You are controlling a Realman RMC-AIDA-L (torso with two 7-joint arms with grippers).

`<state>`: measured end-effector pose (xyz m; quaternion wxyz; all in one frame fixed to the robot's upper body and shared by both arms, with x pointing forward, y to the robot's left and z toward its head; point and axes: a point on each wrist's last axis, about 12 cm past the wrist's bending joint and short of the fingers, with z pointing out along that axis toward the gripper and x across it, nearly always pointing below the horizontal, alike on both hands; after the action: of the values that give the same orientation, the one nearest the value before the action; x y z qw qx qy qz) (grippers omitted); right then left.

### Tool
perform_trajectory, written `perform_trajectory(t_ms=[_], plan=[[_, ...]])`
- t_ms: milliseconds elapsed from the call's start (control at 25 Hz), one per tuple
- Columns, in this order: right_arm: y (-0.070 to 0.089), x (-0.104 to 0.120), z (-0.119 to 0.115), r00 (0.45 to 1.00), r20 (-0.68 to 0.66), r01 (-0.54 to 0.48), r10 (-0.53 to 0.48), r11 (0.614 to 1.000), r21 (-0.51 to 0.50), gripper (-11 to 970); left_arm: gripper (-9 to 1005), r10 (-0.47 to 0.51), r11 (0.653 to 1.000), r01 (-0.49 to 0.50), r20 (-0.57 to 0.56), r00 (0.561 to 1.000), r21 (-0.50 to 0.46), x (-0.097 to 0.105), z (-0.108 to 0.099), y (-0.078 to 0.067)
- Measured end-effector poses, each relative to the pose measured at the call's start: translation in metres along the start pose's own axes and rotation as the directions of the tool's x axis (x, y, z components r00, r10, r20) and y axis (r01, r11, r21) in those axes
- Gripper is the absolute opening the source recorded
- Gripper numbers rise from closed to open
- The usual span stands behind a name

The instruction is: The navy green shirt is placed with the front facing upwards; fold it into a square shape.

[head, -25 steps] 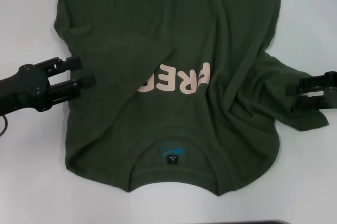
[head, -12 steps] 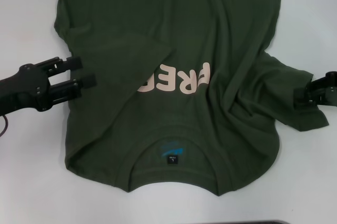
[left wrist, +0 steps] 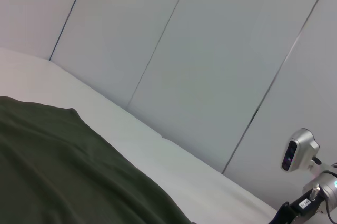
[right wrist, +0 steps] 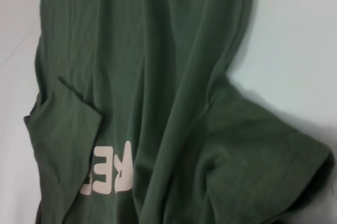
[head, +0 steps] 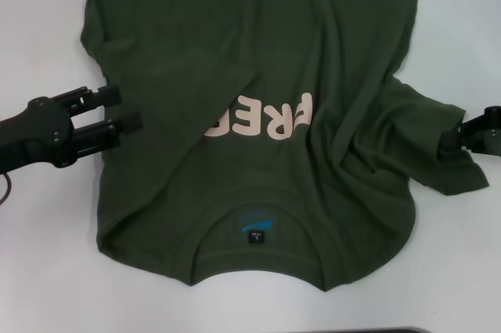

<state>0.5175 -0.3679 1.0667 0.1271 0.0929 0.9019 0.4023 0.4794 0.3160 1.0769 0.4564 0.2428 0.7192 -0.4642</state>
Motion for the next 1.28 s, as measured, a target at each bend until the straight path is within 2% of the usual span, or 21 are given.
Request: perform_trajectory(t_ms=[200, 400, 720, 960, 1280], plan=[[0.0007, 0.0017, 0.0011, 1.0, -0.014, -0.011, 0.011, 1.0, -0.015, 20, 720, 0.0, 1.0, 0.0, -0.001, 1.0, -0.002, 0.0002, 0.0001, 0.0002], [0.0002, 0.0025, 0.0011, 0.999, -0.021, -0.034, 0.034, 0.999, -0.015, 29, 720, 0.002, 1.0, -0.002, -0.002, 1.0, 0.0, -0.0005, 0.0009, 0.0005], [-0.0026, 0.0021, -0.0018, 0.999, 0.0, -0.049, 0.049, 0.999, -0.013, 102, 720, 0.003, 1.0, -0.003, -0.001, 1.0, 0.003, -0.001, 0.0009, 0.0002], [-0.0021, 0.0012, -0.0014, 0.999, 0.006, -0.051, 0.051, 0.999, -0.015, 327, 720, 0.003, 1.0, -0.003, -0.001, 1.0, 0.002, -0.001, 0.0009, 0.0003], [-0.0017, 0.0004, 0.0004, 0.997, 0.037, -0.068, 0.069, 0.997, -0.033, 338, 721, 0.003, 1.0, -0.003, -0.002, 1.0, 0.003, -0.0008, 0.0012, 0.0004]])
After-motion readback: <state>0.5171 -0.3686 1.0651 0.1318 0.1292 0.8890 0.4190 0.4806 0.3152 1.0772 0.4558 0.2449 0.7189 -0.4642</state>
